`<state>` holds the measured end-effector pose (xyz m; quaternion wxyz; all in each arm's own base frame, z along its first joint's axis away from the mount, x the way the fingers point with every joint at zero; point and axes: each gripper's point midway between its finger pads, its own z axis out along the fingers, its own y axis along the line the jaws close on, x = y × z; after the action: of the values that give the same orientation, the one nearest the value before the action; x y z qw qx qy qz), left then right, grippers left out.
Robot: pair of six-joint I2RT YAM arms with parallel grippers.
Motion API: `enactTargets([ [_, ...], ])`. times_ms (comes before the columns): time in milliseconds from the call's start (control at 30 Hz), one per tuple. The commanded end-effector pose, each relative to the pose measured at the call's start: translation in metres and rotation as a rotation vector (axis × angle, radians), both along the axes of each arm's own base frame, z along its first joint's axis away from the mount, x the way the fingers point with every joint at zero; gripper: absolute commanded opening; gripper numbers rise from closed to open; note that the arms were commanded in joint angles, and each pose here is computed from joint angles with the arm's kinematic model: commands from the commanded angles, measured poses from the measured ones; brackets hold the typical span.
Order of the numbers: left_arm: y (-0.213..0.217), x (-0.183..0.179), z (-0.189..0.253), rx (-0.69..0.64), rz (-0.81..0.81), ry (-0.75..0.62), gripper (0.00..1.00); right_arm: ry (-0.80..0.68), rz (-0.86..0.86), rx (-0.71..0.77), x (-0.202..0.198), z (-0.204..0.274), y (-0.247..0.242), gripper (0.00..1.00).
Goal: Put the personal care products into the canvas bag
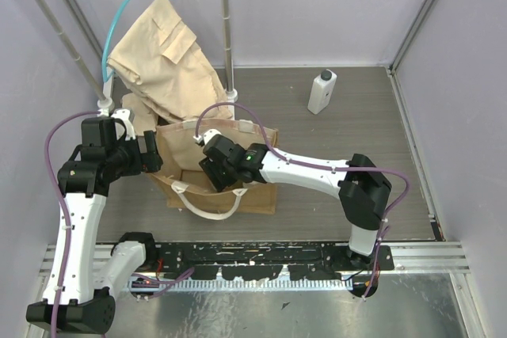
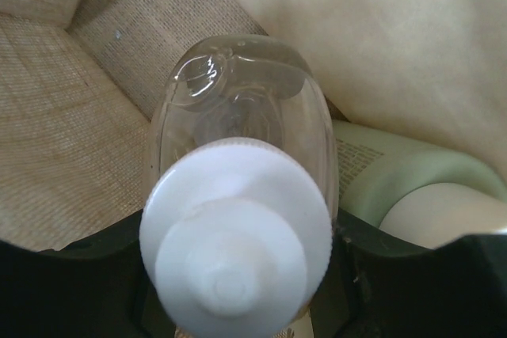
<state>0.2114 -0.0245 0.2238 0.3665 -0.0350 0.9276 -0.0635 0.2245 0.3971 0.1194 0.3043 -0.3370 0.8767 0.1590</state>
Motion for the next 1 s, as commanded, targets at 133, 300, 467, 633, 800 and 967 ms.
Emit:
enactTargets([
  [133, -0.001, 0.005, 0.011, -0.003, -0.004, -0.035, 0.98, -0.076, -0.029, 0.094, 0.016, 0.033, 0.006, 0.05],
  [300, -0.001, 0.005, 0.009, -0.003, -0.004, -0.031, 0.98, -0.049, -0.023, 0.073, 0.010, 0.030, 0.002, 0.50],
  [467, -0.003, 0.006, 0.010, -0.010, -0.009, -0.032, 0.98, -0.056, -0.028, 0.087, 0.009, 0.038, -0.002, 0.82],
  [633, -0.002, 0.005, 0.010, -0.009, -0.009, -0.034, 0.98, -0.067, -0.007, 0.106, 0.008, 0.050, 0.001, 0.94],
  [800, -0.002, 0.004, 0.011, -0.004, -0.012, -0.031, 0.98, -0.103, 0.022, 0.151, 0.011, 0.081, 0.008, 1.00],
  [967, -0.001, 0.002, 0.013, -0.002, -0.011, -0.037, 0.98, -0.154, 0.010, 0.200, 0.017, 0.134, -0.002, 1.00],
])
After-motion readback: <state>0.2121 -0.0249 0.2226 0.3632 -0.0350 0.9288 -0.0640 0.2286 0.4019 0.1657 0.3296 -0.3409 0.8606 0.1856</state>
